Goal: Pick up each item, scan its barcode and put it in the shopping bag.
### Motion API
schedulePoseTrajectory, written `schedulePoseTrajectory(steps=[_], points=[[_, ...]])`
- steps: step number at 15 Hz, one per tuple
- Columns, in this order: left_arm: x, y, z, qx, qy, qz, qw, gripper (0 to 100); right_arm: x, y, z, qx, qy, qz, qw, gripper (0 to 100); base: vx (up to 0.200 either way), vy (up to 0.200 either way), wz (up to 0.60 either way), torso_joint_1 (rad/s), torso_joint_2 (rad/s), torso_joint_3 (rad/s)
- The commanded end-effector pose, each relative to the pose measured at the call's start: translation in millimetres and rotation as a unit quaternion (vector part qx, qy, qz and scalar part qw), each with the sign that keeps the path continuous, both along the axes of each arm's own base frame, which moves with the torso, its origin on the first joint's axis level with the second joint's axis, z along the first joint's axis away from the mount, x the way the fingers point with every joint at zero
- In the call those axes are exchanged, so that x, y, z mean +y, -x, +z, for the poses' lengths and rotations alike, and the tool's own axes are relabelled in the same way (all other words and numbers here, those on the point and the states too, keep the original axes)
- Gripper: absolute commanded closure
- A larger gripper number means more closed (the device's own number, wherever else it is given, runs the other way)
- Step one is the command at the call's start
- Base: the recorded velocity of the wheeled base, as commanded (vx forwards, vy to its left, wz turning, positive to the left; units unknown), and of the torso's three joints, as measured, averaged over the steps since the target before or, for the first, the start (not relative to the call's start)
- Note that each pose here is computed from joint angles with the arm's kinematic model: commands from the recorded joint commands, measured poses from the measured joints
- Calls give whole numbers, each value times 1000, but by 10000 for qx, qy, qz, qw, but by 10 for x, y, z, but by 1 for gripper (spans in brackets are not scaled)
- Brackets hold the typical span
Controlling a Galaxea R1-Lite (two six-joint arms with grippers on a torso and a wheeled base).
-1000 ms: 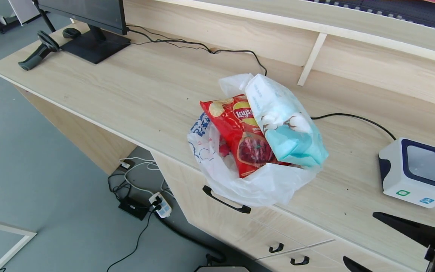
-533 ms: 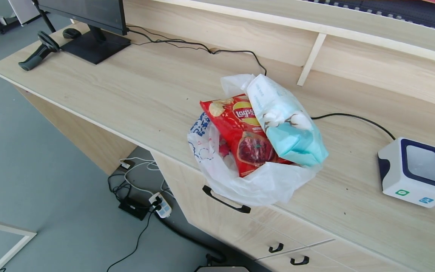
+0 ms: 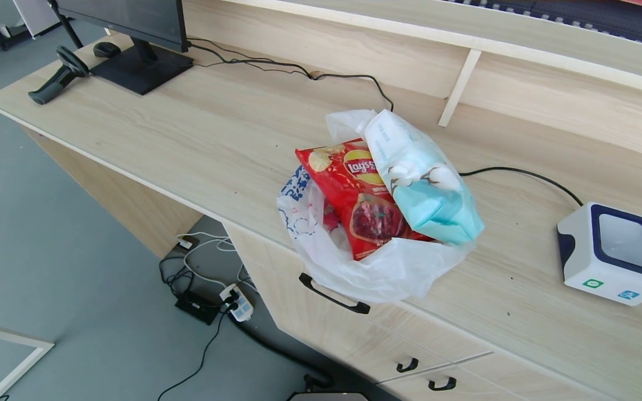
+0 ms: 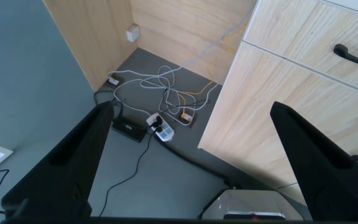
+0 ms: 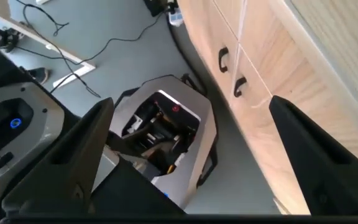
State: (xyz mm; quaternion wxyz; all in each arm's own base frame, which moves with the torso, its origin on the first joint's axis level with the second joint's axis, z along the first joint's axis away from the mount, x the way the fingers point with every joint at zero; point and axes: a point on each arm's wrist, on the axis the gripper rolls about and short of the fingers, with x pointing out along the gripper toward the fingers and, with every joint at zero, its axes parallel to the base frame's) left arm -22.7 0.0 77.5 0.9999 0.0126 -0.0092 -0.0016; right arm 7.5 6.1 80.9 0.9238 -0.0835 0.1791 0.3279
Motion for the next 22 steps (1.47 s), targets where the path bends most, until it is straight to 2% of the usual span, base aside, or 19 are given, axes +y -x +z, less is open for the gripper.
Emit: schedulePoseTrajectory(steps=[1,3,5,6,8,10,22], points=[[0,0,0,-1,3,2,10000,0,8,-51,-29,279,229,-830,9959,0,0,0,0,0,0,0],[0,0,0,-1,3,2,10000,0,-25,-35,-25,133,138,-1682,9856,0,0,0,0,0,0,0],[0,0,0,-1,-5,2,10000,0,-55,-14,-21,-27,105,-2840,9588,0,0,0,0,0,0,0],[0,0,0,-1,3,2,10000,0,-58,2,-18,-135,69,-2927,9561,0,0,0,0,0,0,0],[0,0,4,-16,3,2,10000,0,-72,197,-20,-1310,-299,-3023,9437,0,0,0,0,0,0,0],[0,0,5,-24,3,2,10000,0,-63,303,-48,-1935,-509,-3329,9215,0,0,0,0,0,0,0],[0,0,2,-8,3,2,10000,0,-64,303,-45,-1876,-661,-3338,9214,0,0,0,0,0,0,0]])
